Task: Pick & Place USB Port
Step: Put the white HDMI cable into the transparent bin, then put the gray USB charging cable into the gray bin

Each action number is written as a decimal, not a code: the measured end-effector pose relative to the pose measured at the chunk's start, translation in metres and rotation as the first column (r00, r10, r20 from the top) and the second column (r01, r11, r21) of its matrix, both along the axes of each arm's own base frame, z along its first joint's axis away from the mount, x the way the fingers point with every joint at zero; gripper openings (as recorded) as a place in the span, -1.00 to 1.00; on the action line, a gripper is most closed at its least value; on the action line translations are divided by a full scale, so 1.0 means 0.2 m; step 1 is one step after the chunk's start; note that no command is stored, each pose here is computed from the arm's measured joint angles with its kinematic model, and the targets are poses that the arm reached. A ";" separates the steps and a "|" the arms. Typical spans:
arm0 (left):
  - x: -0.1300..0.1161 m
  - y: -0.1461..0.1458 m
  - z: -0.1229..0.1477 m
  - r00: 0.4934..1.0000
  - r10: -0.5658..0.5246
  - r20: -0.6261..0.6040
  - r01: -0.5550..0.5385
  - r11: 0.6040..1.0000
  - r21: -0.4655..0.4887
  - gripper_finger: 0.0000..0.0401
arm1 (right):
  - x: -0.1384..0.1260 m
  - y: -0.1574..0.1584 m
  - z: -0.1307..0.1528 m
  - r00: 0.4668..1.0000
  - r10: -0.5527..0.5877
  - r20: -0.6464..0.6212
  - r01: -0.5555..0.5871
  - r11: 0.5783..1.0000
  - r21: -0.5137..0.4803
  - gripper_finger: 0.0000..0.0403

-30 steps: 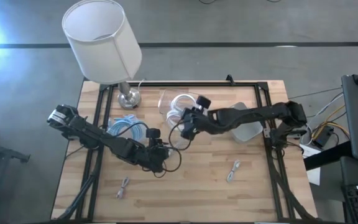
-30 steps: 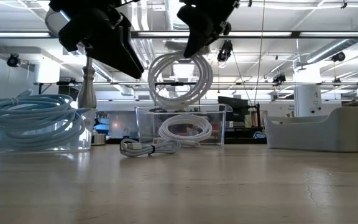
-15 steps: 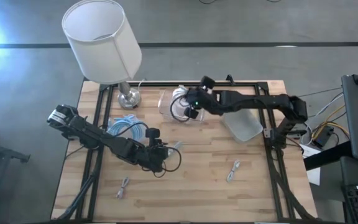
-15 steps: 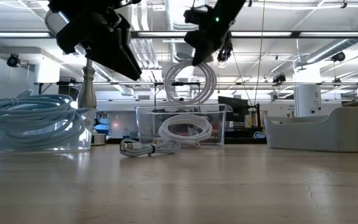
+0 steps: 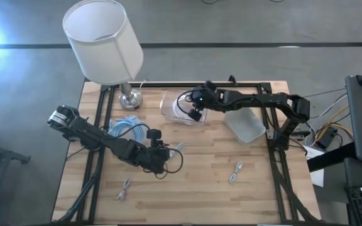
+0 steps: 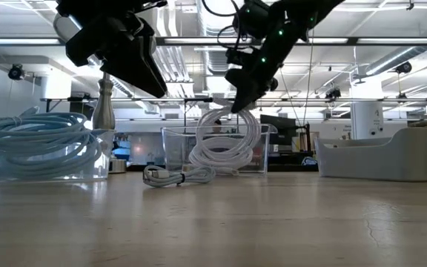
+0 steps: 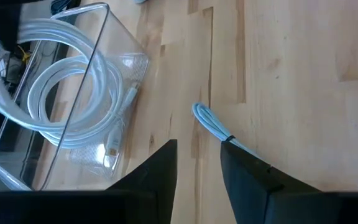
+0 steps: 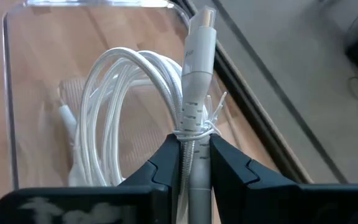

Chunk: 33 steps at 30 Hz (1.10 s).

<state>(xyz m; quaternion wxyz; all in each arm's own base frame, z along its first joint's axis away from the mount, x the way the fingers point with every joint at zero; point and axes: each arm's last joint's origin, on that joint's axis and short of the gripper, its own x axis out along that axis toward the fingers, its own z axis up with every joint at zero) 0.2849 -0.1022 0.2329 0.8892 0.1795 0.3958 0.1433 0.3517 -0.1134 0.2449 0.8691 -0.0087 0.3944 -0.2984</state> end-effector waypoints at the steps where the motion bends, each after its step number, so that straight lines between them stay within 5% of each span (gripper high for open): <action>1: 0.00 0.00 0.00 1.000 0.000 0.000 0.000 1.000 0.000 -0.37 | 0.00 0.00 -0.02 1.000 0.005 0.003 -0.006 1.000 0.012 -0.71; 22: 0.00 0.00 0.00 1.000 0.003 0.003 -0.003 1.000 0.000 -0.37 | -0.08 -0.04 -0.17 0.999 -0.018 -0.038 0.021 0.997 0.073 -0.33; 33: 0.00 0.00 0.00 1.000 0.016 0.005 -0.016 1.000 -0.010 -0.37 | -0.05 -0.04 -0.09 0.999 -0.014 -0.043 0.015 0.999 0.039 -0.08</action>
